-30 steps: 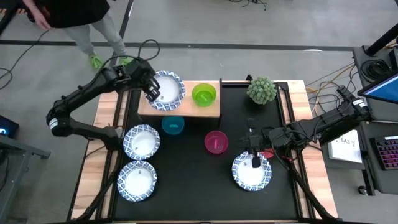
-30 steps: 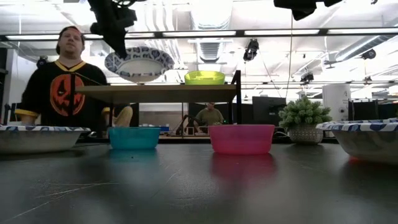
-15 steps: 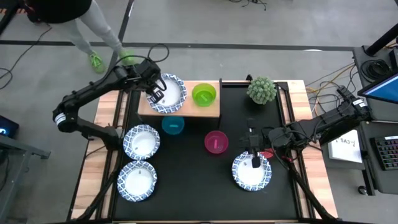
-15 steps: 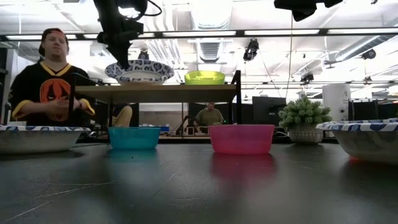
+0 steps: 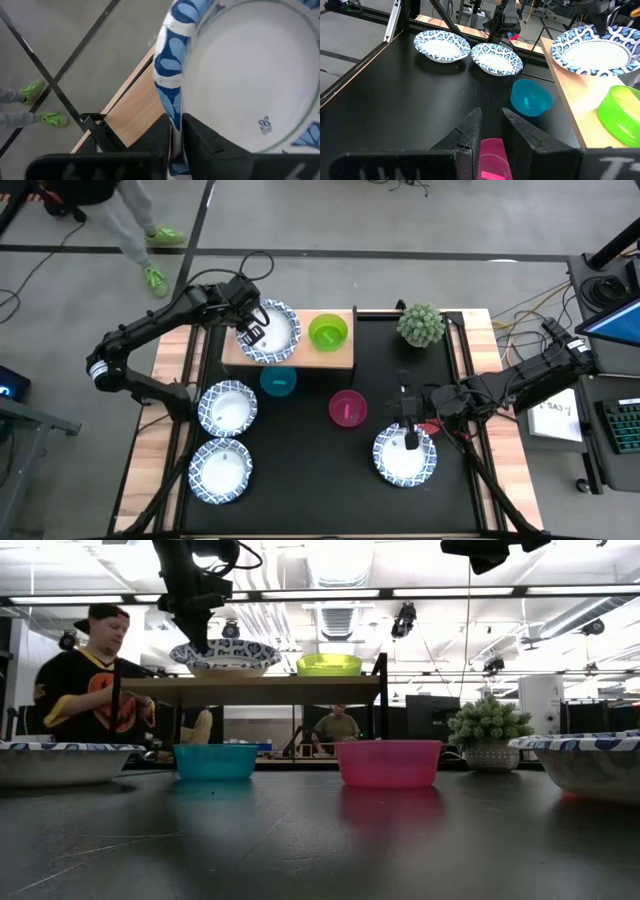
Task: Place and stack bowls onto a shelf
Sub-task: Put the white bowl on the shelf
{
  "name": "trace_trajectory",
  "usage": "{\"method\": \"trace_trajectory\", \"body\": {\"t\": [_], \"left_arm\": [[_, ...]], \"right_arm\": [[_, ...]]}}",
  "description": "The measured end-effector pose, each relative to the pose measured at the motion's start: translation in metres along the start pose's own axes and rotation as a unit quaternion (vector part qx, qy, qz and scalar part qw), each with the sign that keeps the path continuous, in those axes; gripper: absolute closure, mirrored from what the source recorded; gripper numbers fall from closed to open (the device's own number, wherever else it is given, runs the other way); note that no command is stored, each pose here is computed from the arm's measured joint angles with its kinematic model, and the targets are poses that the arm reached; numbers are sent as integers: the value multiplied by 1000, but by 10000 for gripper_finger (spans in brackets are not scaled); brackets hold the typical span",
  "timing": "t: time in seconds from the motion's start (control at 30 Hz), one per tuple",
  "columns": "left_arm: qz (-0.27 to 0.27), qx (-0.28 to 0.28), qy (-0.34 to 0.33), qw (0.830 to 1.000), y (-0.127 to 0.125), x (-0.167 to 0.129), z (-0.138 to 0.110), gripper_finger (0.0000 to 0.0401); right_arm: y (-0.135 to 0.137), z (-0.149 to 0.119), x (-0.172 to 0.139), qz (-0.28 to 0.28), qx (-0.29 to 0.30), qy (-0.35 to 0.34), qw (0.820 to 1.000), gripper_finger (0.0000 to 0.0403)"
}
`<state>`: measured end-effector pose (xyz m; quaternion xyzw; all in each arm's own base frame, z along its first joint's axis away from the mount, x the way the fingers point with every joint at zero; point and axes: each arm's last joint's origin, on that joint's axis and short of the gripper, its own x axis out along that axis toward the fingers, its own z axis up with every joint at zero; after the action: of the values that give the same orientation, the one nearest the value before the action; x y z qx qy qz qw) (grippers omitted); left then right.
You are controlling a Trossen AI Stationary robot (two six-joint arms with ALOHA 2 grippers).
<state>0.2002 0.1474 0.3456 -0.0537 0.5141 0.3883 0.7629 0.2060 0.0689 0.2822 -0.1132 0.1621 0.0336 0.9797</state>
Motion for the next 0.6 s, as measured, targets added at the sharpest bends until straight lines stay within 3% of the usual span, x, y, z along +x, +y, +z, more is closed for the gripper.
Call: {"method": "trace_trajectory", "body": {"t": [0.13,0.4,0.47,0.6], "left_arm": [[3,0,-1,1000,0,0,0,332],[89,-15,-7,996,5,-1,1,278],[57,-17,-10,998,4,-3,0,272],[-83,-16,-33,996,-6,-4,2,273]], "right_arm": [[0,0,0,0,0,0,1000,339],[0,0,0,0,1,0,1000,339],[0,0,0,0,3,0,1000,339],[0,0,0,0,3,0,1000,339]]}}
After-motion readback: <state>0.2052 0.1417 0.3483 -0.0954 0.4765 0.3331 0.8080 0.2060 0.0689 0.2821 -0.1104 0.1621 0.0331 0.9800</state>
